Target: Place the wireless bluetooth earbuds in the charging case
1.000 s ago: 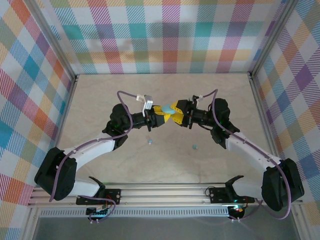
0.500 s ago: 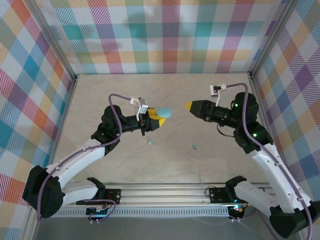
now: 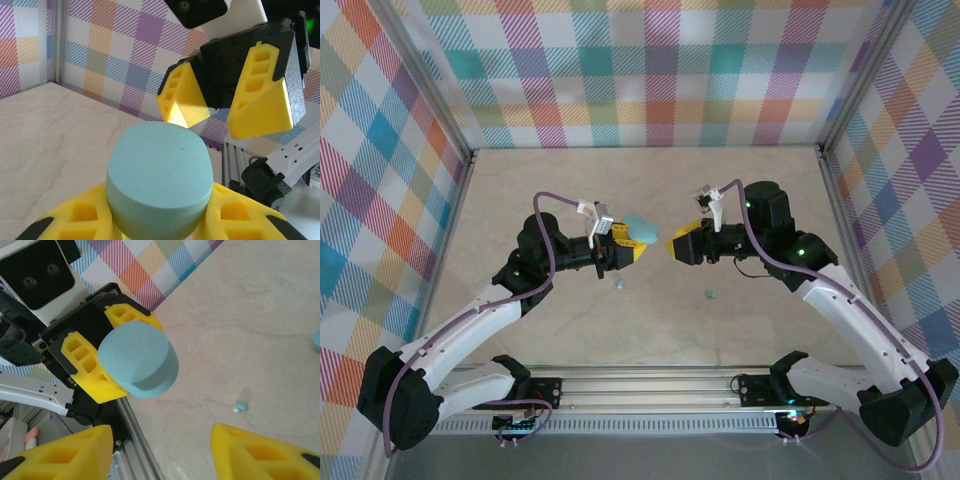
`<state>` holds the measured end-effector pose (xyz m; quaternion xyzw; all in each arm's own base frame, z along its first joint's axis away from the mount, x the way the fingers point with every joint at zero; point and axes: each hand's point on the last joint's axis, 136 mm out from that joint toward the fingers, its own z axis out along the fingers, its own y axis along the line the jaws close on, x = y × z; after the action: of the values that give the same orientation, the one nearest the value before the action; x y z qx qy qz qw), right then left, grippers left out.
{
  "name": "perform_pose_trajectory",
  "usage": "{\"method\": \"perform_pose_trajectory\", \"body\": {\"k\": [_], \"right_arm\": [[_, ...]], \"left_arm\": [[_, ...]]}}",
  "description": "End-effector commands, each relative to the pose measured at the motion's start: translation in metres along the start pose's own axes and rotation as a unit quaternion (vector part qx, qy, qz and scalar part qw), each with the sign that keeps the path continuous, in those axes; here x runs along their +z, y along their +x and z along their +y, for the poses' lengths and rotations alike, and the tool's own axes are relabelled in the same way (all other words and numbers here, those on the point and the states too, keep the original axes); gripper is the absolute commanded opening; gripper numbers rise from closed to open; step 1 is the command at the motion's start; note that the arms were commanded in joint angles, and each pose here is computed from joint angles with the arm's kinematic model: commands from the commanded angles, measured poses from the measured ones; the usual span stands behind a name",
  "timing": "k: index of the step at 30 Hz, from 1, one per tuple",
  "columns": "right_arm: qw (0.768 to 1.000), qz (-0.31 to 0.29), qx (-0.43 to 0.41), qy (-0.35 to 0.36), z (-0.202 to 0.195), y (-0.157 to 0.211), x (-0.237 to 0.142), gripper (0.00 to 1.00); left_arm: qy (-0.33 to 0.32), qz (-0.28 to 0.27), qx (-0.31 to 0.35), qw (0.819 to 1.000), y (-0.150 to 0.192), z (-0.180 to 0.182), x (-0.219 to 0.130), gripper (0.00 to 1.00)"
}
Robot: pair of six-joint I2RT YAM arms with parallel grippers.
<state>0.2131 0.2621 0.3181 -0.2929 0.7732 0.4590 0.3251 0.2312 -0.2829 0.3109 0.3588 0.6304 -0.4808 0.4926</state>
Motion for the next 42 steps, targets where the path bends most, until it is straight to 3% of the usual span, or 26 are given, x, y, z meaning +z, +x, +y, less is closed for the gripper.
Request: {"method": "perform_pose_trajectory", "body": {"k": [1,10,19,24,31,36,42], "right_arm": [[0.998,0.003,-0.047,-0.036,0.019,-0.008,0.003,0.54],[0.998,0.013,-0.025,-0.063,0.023,-0.015,0.02,0.51],[0.997,-0.014,0.032,0.064,-0.011,-0.037,0.012,0.48],[0.996,-0.022,0.048,0.071,-0.015,-0.044,0.012,0.49],[1.0,-0.012,0.017,0.012,0.005,-0.032,0.012,0.49],[0.999,0.005,0.009,-0.047,0.021,-0.021,0.016,0.59],[0.997,0.012,-0.022,-0.074,0.026,-0.011,0.022,0.61]], "left_arm": [[0.016,-0.016,0.013,1.0,-0.019,-0.01,-0.004,0.04],[0.021,-0.021,0.009,1.0,-0.023,-0.012,-0.004,0.04],[0.027,-0.013,-0.001,1.0,-0.017,-0.016,-0.005,0.04],[0.03,-0.016,0.003,0.999,-0.02,-0.018,-0.006,0.04],[0.022,-0.016,0.002,1.0,-0.019,-0.014,-0.004,0.04],[0.02,-0.019,0.007,1.0,-0.022,-0.014,-0.005,0.05],[0.026,-0.02,0.009,0.999,-0.026,-0.016,-0.004,0.05]]}}
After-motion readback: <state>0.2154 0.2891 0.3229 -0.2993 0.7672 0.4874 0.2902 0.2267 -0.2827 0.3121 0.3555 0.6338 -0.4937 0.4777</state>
